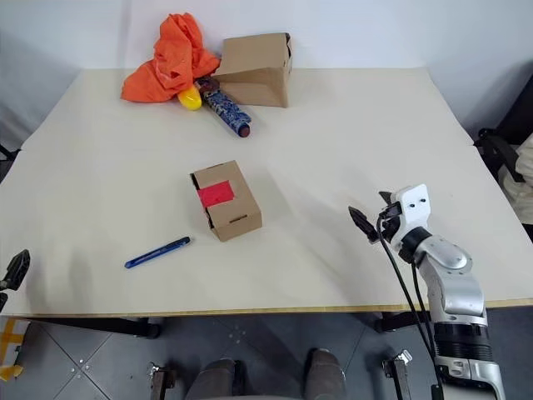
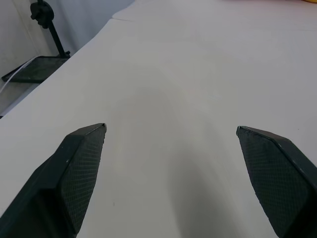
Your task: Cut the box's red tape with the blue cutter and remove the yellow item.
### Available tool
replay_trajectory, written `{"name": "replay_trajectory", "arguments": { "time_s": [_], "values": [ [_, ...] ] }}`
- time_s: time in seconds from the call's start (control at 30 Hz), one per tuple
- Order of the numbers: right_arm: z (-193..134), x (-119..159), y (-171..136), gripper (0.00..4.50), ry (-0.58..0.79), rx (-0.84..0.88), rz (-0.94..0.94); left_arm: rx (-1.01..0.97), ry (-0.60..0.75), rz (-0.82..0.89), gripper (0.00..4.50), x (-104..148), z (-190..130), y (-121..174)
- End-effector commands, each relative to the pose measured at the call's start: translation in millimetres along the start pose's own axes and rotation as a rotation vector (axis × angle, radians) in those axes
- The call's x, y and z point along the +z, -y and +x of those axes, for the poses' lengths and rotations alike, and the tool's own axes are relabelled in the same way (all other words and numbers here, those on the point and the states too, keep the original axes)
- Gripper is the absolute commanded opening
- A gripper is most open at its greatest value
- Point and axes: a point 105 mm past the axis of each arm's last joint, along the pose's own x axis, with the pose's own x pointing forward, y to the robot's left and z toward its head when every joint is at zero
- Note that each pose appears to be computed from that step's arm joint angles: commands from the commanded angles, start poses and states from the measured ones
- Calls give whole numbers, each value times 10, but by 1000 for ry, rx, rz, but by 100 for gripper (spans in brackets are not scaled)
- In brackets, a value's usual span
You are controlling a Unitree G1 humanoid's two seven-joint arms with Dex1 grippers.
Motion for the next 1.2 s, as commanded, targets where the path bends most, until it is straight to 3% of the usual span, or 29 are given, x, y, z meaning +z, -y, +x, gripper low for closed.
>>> {"name": "replay_trajectory", "arguments": {
  "time_s": [0.03,0.3,0.37,0.43,0.5,0.7,0.8,0.83,0.87,0.9,0.97,1.2],
  "values": [
    [-10,145,49,450,47,-29,-1,19,44,91,448,171,2,-61],
    [72,43,-101,450,-66,26,-5,-9,-25,80,448,147,157,102],
    [95,81,-130,450,-42,50,-8,-16,-29,108,448,160,212,139],
    [115,110,-131,432,-32,42,6,-101,41,106,449,273,245,279],
    [127,170,-158,395,-16,43,27,-113,66,62,409,319,302,320],
    [160,249,-469,185,-40,194,14,-279,72,39,234,398,556,663],
    [156,232,-769,77,-79,308,-4,-421,75,23,138,409,771,1048],
    [155,215,-851,72,-98,340,-16,-467,75,17,135,415,825,1174],
    [149,203,-892,21,-110,355,-24,-493,75,14,91,418,850,1243],
    [168,186,-916,2,-132,359,-38,-525,75,11,69,425,897,1339],
    [330,257,-918,0,-97,349,-59,-636,60,-2,7,439,1007,1654],
    [735,384,-1157,0,-64,476,-112,-938,-134,-31,3,336,1091,2369]
  ]
}}
